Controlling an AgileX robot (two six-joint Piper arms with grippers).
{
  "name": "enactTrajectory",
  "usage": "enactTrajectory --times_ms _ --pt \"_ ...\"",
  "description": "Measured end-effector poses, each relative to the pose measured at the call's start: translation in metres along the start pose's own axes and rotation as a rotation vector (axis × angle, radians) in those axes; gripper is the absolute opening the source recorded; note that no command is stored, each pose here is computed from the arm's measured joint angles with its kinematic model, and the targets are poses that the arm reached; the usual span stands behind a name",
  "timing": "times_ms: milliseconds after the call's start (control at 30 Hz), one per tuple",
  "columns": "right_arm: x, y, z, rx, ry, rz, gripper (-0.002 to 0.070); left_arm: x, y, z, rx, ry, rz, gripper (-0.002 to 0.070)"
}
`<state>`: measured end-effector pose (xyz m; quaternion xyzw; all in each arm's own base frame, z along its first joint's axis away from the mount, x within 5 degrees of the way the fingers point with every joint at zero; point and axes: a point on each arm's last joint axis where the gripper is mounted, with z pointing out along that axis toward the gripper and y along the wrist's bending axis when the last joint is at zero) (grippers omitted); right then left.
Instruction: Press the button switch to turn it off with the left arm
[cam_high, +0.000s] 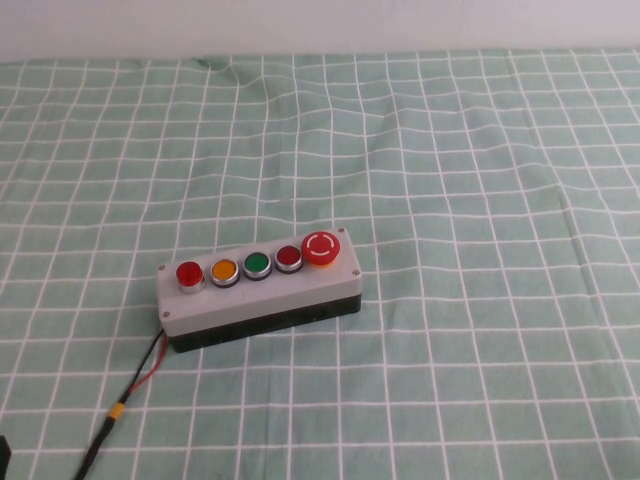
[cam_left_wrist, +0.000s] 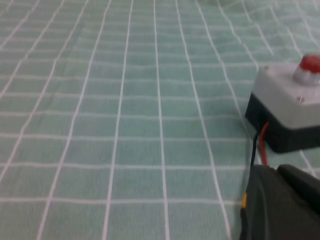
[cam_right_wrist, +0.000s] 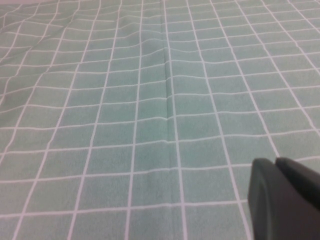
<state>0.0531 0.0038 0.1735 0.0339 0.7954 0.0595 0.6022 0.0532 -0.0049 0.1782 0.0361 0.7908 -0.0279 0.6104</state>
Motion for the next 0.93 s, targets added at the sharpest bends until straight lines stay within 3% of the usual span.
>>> enactTrajectory --times_ms 933 --pt "0.0000 0.0000 0.0000 0.000 0.000 0.000 -0.0016 0.0080 0.0006 0.0007 -0.006 0.059 0.017 -0.0003"
